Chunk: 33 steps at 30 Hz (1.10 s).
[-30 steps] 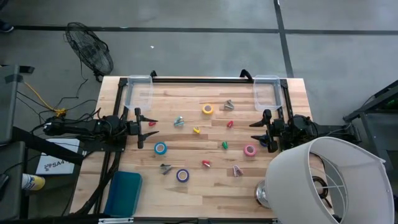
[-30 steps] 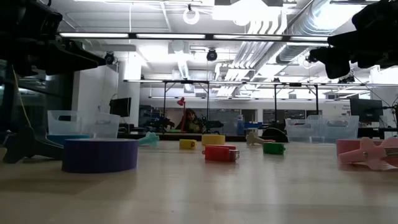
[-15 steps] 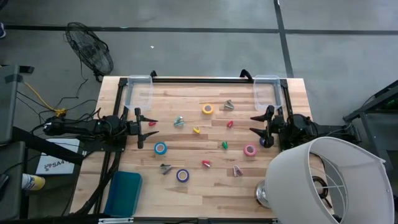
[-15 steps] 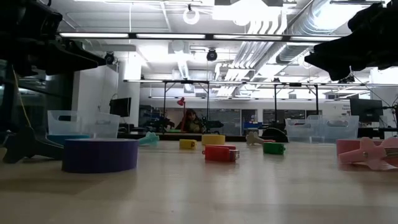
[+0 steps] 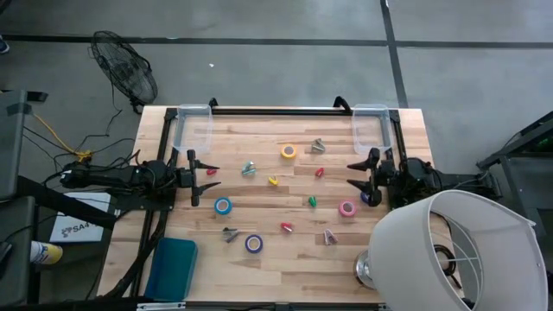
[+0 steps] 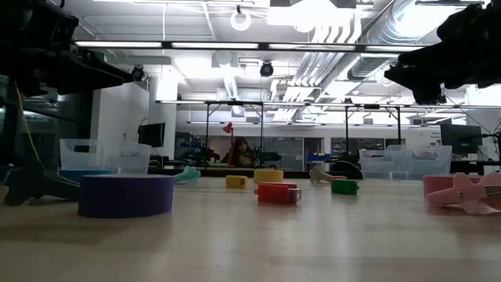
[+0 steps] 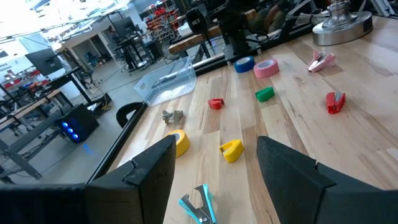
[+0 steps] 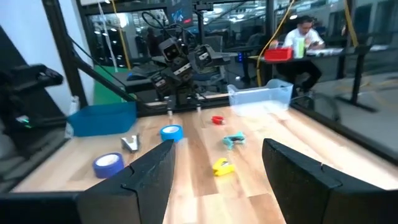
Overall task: Pick and place Stapler, Stapler remover, tape
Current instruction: Put the top purple tape into the right transparent bin
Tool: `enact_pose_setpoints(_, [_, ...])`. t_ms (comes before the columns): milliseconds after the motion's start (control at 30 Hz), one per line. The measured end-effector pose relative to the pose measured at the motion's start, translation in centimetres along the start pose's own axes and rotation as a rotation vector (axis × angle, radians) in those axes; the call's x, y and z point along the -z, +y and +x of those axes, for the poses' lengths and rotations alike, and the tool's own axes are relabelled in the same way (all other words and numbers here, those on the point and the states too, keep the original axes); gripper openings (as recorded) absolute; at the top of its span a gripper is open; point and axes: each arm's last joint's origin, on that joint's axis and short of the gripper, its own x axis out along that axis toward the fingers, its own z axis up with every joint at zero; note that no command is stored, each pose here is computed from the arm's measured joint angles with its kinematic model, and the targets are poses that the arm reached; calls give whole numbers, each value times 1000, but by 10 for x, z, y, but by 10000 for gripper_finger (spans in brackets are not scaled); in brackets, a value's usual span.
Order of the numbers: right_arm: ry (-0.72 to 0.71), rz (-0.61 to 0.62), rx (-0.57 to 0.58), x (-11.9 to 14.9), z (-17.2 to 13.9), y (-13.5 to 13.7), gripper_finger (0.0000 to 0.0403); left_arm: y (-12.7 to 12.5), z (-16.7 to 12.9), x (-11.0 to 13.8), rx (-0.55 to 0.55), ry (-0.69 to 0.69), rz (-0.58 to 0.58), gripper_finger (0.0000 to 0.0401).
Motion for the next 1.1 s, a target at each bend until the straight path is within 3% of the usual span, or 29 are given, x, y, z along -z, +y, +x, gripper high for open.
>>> enact_pose_setpoints(200, [38, 101, -55, -1, -1, 2, 233, 0, 0, 0, 0, 0, 0, 221])
enact_pose_setpoints(667, [271, 478, 7, -28, 12, -1, 233, 0, 0, 0, 0, 0, 0, 221])
enact_pose_setpoints(833, [353, 562, 68, -30, 23, -6, 233, 0, 0, 0, 0, 0, 0, 221])
enact_pose_setpoints(1100, [513, 735, 301, -31, 42, -19, 233, 0, 0, 0, -1, 0, 0, 221])
